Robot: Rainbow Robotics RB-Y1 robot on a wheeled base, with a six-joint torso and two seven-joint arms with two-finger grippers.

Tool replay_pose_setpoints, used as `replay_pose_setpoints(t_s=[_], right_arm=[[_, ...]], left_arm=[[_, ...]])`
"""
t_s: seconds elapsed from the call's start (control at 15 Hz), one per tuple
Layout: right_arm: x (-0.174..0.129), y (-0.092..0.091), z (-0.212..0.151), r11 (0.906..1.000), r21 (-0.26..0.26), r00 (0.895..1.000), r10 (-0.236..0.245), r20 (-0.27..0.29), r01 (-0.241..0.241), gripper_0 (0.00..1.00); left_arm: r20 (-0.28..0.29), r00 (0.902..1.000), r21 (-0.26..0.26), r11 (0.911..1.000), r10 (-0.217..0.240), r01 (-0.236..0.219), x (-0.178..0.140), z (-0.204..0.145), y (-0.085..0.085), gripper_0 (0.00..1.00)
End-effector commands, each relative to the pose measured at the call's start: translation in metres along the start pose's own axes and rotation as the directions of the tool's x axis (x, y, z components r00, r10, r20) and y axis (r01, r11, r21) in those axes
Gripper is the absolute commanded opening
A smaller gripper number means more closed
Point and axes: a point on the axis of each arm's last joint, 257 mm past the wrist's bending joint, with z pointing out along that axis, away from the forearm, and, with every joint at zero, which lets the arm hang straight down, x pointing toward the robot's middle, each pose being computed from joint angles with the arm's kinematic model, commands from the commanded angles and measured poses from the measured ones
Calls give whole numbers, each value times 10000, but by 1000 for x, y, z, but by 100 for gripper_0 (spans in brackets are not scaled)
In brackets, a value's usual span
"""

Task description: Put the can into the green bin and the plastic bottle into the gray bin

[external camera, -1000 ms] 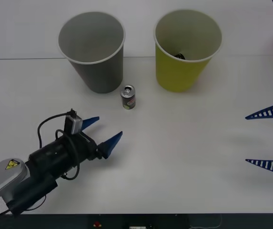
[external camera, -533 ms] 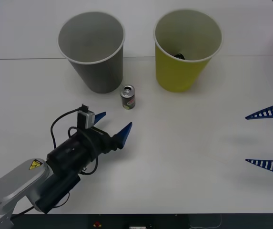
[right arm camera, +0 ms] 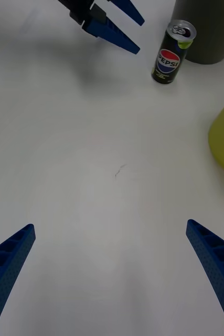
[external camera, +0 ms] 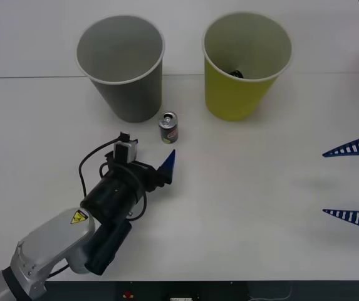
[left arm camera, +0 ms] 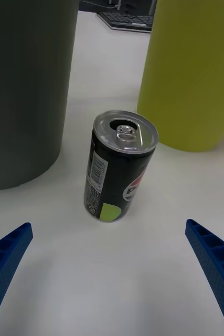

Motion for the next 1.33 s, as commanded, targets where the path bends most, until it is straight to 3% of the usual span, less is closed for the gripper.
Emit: replay_pose_setpoints(t_s=[0.07, 0.73, 1.33], right_arm=[[0, 0, 0, 10000, 0, 10000, 0, 0, 0, 100], [0, 0, 0, 10000, 0, 10000, 0, 0, 0, 100], [0, 0, 0, 10000, 0, 10000, 0, 0, 0, 100]], left_arm=[[129, 9987, -241, 9986, 483, -480, 1, 16, 2, 100], [343, 9955, -571, 9946, 882, -862, -6, 53, -3, 100], [409, 9966, -676, 9953, 715, -687, -13, 78, -12, 100]])
